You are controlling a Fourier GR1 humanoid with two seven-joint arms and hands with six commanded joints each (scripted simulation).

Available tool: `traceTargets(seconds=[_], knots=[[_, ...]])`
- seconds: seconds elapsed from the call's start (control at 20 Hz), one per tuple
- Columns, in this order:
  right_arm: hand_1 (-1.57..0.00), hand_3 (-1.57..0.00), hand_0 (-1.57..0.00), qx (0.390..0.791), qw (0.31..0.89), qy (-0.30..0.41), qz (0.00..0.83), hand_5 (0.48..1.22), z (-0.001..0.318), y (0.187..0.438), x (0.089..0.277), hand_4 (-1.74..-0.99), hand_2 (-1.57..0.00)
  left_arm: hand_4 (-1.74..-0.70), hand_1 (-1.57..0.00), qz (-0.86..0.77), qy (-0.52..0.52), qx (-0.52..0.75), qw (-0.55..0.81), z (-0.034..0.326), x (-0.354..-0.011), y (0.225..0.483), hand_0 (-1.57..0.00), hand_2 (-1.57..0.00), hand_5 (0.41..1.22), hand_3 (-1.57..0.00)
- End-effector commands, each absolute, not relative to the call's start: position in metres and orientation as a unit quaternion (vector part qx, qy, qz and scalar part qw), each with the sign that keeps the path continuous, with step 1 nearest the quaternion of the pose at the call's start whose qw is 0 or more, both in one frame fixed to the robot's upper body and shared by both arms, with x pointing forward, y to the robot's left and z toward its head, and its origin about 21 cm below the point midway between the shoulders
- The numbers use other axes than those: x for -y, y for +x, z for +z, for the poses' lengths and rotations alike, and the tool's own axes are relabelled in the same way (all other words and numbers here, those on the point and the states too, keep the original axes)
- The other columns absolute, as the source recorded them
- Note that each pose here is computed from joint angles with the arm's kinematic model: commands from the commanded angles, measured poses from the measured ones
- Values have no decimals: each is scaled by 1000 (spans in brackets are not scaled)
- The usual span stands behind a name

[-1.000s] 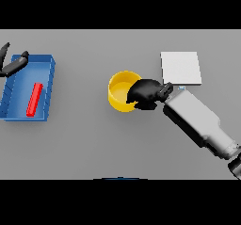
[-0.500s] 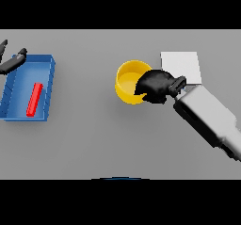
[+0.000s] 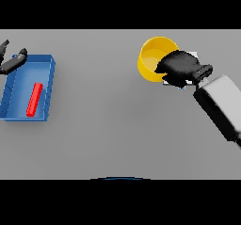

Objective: Pick up the red beaker and tilt it to pour out 1 green nut into yellow bowl. Pick up the yellow bowl and place it on the metallic measuring scale.

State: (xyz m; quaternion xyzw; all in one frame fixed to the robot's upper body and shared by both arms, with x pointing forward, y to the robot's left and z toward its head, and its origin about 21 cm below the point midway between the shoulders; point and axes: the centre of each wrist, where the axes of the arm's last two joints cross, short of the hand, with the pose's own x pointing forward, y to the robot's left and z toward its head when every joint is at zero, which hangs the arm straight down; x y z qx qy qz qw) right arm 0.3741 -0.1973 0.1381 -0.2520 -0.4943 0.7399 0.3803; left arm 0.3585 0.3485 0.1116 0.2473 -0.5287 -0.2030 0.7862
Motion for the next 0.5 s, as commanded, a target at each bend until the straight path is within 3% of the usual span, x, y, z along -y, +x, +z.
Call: traceTargets(seconds=[0.0,0.45], knots=[[-1570,-1151,-1562,495,383,-259,735,1221,139,380,203,-1741,-1538,-840,1,-199,251,527,787,113,-351,359,1,1,737,1],[-1571,-1170,-1570,472,452,-308,691,1221,119,416,249,-1741,-1517,-862,1,-195,255,517,794,117,-349,352,1,1,773,1]])
